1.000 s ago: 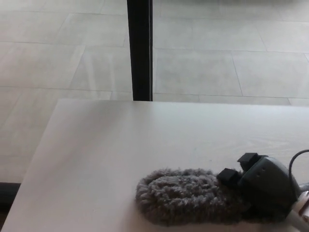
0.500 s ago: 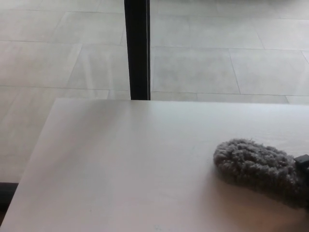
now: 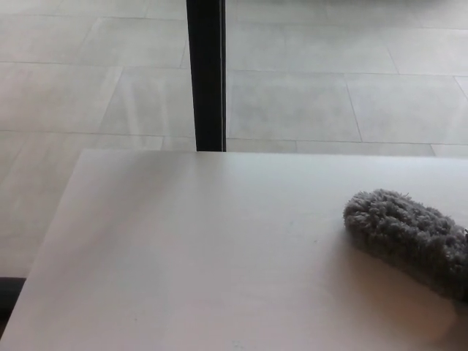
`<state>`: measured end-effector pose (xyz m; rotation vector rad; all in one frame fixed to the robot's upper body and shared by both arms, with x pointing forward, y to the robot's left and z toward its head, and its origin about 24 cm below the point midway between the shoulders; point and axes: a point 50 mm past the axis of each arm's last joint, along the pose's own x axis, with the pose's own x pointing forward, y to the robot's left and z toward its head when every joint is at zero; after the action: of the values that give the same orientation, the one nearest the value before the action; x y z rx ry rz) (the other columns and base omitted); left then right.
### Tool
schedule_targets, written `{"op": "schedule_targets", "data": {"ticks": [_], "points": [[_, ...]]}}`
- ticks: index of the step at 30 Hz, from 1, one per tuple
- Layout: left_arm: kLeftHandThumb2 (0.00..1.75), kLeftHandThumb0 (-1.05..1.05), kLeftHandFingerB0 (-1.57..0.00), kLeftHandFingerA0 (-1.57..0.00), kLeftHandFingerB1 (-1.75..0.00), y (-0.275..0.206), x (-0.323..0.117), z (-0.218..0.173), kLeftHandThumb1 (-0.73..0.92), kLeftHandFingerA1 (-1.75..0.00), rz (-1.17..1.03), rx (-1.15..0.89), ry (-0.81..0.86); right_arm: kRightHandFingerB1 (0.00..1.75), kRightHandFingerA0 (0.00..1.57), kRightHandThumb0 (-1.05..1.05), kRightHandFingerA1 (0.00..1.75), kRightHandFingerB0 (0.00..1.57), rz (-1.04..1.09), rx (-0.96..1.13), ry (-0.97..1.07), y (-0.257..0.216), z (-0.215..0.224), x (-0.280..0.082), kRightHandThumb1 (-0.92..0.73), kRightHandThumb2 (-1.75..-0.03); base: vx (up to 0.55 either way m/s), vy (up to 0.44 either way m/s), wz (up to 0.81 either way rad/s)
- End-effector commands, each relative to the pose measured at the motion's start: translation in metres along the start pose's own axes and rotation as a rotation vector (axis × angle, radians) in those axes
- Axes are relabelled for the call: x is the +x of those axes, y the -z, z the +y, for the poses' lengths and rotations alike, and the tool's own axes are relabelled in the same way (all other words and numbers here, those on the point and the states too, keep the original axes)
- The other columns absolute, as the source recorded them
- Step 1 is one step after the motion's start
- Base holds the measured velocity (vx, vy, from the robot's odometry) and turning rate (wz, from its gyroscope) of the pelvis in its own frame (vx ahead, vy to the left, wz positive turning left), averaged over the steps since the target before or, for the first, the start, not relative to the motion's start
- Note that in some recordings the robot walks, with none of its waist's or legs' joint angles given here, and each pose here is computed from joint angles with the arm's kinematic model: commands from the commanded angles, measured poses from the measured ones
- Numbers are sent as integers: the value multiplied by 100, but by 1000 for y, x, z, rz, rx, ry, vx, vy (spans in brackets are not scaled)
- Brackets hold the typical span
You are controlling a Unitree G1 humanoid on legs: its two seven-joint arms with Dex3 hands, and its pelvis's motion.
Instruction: The robot uses its right hand to pick up the duster kept in the middle of the desk and use it to wipe the desk by swiping its surface twice
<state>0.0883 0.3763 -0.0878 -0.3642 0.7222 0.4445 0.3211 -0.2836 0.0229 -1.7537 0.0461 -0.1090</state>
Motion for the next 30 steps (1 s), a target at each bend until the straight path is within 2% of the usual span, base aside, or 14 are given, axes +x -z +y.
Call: {"op": "schedule_targets", "data": {"ticks": [1,4,7,8,9,10,13,16,17,18,21,22,23,30], "points": [[81,-89,-38,-33,-124,-12,1,-1,92,-137,-49,25,17,113,73,-37,175,62,26,-80,-260,-38,19,-1,-87,-65,0,0,0],[124,-85,-51,-53,-97,-15,2,-1,79,-103,-51,35,15,110,72,-35,175,61,-19,-106,-264,-65,9,10,-85,-63,0,0,0],[82,-87,-35,-32,-122,-18,3,-2,92,-136,-51,30,22,110,73,-35,175,61,-47,-112,-261,-82,3,14,-86,-64,0,0,0],[125,-83,-47,-50,-95,-19,4,-3,79,-101,-55,30,28,104,72,-34,175,63,-66,-103,-259,-89,1,15,-82,-62,0,0,0],[81,-93,-42,-42,-111,-20,4,-4,92,-120,-57,32,31,93,72,-33,175,67,-105,-98,-255,-104,-3,16,-78,-61,0,0,0],[122,-83,-52,-53,-96,-20,5,-4,77,-102,-60,27,32,92,73,-32,173,67,-131,-82,-250,-115,-6,16,-80,-62,0,0,0],[83,-88,-33,-31,-123,-21,6,-5,92,-136,-55,38,35,95,77,-30,175,70,-233,-67,-215,-144,-5,7,-81,-62,0,0,0],[123,-85,-53,-56,-98,-23,6,-6,77,-104,-58,38,38,112,77,-29,175,69,-294,-37,-235,-163,-4,-1,-81,-62,0,0,0],[83,-88,-36,-35,-124,-22,6,-6,92,-137,-61,36,47,107,78,-30,174,72,-339,-56,-222,-173,-3,-7,-81,-63,0,0,0],[121,-89,-58,-59,-103,-24,7,-7,77,-109,-67,39,48,97,76,-31,175,70,-392,-33,-222,-189,-2,-16,-82,-63,0,0,0],[76,-90,-49,-46,-119,-26,8,-9,92,-129,-77,33,57,78,80,-30,174,71,-474,-7,-257,-214,0,-33,-84,-66,0,0,0],[119,-89,-60,-58,-105,-27,8,-10,75,-110,-78,36,59,75,80,-30,171,72,-510,-15,-260,-222,0,-40,-84,-67,0,0,0],[78,-94,-48,-46,-119,-28,8,-10,92,-128,-78,44,62,92,84,-30,170,68,-552,-21,-249,-228,1,-46,-82,-68,0,0,0],[80,-89,-39,-38,-124,-34,11,-13,92,-137,-90,54,59,82,83,-28,170,72,-797,53,-211,-253,-1,-89,-74,-63,0,0,0]]}}
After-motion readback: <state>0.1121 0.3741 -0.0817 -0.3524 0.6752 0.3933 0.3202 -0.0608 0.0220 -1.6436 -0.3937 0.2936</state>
